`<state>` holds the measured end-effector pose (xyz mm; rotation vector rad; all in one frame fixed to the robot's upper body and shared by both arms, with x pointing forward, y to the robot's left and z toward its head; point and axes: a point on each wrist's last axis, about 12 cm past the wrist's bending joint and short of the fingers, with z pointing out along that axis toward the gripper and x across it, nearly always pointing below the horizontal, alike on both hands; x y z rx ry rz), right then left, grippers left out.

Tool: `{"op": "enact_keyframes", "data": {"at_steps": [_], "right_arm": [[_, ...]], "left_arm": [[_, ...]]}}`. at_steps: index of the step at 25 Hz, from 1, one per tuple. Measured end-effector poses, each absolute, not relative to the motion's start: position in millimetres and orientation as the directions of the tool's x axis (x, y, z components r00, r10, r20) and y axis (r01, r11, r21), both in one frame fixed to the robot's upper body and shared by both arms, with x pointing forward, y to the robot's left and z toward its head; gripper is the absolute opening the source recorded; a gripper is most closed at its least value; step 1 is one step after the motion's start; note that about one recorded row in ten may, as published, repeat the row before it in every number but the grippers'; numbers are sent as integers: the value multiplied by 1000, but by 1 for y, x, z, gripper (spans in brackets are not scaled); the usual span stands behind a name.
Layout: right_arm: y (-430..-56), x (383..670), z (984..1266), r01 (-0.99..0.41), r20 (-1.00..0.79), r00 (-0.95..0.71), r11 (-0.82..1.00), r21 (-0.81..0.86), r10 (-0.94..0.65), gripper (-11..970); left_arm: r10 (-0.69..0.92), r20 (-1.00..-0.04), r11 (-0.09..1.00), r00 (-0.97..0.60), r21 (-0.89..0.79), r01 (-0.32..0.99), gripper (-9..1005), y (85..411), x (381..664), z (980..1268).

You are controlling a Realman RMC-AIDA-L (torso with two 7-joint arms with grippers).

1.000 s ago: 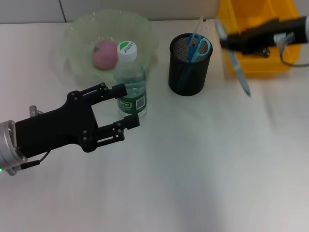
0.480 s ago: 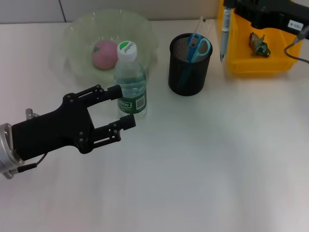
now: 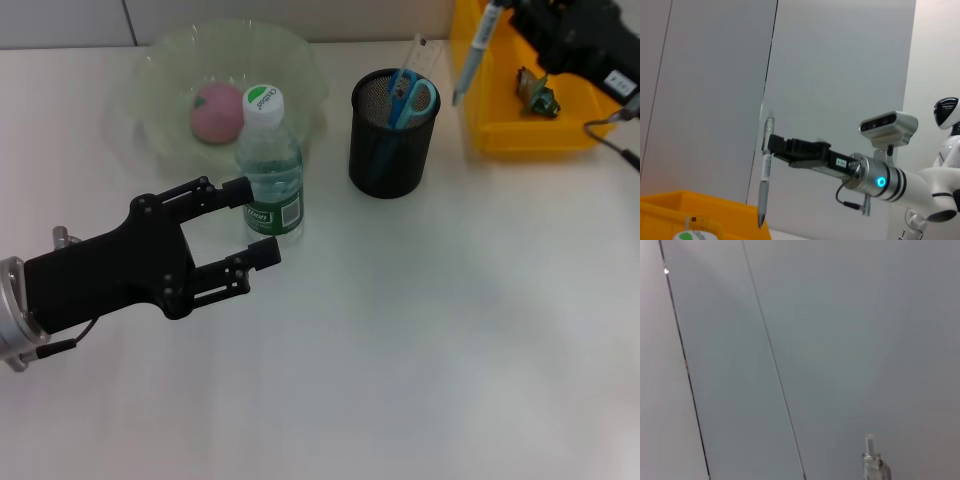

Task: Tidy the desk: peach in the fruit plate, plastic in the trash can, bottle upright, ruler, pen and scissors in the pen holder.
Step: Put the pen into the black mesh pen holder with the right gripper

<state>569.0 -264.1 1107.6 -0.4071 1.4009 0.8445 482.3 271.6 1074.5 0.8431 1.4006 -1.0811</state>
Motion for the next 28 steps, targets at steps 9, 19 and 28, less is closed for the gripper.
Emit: {"op": "enact_keyframes", "data": {"at_steps": [9,19,28], "right_arm": [[-239,578,1093,-734,-980,-16,663,147,200,203],[-231,583,1082,-678,-987,23,728,104,162,212],[-225,582,1076,-697,-991,-11,709,101,131,221]], "left_arm": [[-84,-989,325,-123,-143,935,729,272,482,1074],[-82,-989,321,-126,-146,936,729,271,482,1073],[-79,-989,313,-124,-143,939,729,269,483,1074]]}}
